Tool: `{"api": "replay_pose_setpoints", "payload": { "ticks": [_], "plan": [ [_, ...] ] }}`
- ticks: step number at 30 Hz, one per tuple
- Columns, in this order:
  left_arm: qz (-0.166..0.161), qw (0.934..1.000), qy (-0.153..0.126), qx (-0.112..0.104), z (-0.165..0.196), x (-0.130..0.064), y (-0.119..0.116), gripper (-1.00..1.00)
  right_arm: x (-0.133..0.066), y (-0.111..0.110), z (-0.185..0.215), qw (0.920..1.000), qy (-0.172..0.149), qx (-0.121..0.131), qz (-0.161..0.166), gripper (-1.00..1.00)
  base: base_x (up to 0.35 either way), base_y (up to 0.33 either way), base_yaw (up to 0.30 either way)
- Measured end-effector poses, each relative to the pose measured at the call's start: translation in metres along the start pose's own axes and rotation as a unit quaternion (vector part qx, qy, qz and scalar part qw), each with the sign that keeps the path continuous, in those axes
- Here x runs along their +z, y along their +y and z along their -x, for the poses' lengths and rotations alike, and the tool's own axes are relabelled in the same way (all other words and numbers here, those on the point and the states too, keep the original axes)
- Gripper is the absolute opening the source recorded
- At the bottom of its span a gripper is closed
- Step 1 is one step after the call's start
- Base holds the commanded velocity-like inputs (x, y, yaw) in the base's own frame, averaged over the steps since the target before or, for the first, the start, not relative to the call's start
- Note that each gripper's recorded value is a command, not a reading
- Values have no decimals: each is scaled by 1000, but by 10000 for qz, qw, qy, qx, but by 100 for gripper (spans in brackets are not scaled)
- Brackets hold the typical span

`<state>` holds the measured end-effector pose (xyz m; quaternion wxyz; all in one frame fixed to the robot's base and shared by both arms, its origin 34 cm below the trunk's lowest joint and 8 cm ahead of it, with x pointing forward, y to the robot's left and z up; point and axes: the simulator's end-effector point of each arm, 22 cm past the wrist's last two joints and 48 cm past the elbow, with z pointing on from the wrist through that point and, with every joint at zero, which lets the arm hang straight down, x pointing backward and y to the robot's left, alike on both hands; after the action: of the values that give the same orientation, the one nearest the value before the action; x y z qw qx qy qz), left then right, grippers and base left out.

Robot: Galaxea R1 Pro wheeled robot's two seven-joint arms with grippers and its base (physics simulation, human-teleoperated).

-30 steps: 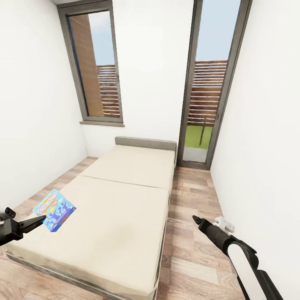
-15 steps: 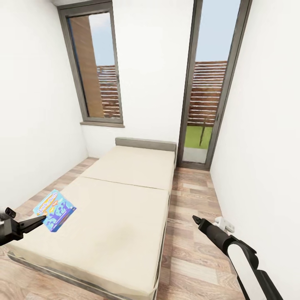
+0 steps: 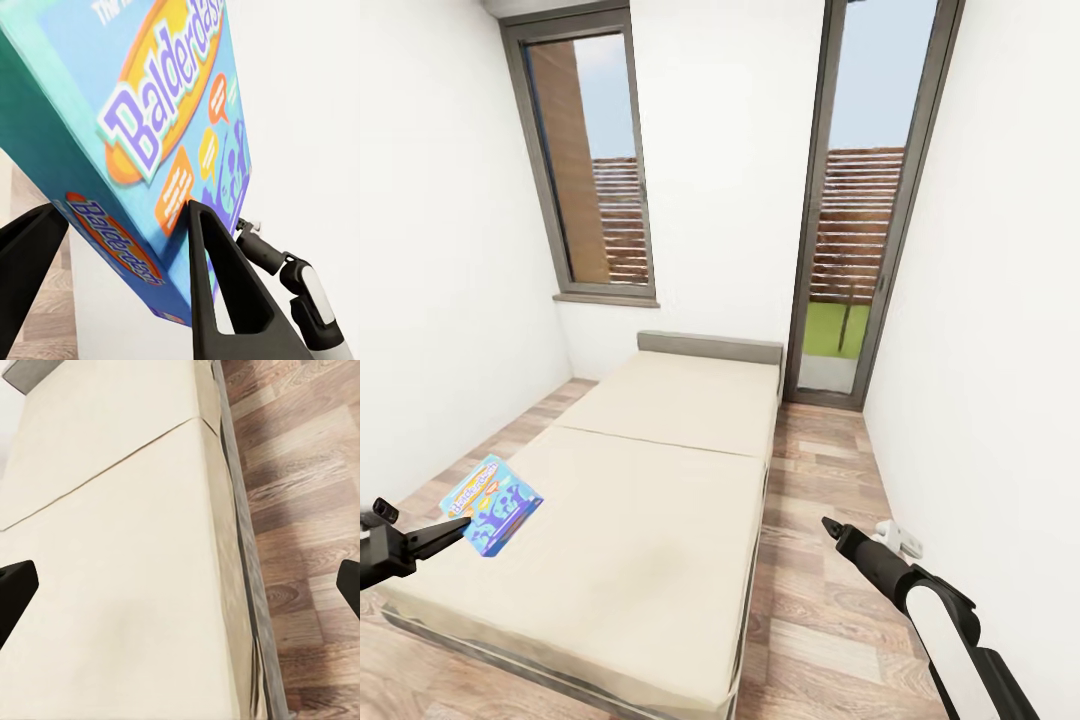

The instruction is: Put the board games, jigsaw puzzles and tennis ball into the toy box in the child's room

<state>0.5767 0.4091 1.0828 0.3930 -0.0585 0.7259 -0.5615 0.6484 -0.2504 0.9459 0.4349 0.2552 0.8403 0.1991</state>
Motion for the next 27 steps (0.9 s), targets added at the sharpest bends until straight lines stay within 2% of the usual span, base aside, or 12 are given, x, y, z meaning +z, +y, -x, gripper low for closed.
{"api": "replay_pose_setpoints", "payload": {
  "ticks": [6,14,27],
  "plan": [
    [0,10000,0,-3,2,-1,-6,-100,-5,3,3,10000,2,4,4,100,0,0,186],
    [1,10000,2,-2,4,-3,-13,-100,-10,17,-4,9999,95,-104,82,100,0,0,285],
    [8,10000,9,-5,6,-7,-24,-100,-19,22,-1,9998,111,-116,83,100,0,0,292]
  ]
}}
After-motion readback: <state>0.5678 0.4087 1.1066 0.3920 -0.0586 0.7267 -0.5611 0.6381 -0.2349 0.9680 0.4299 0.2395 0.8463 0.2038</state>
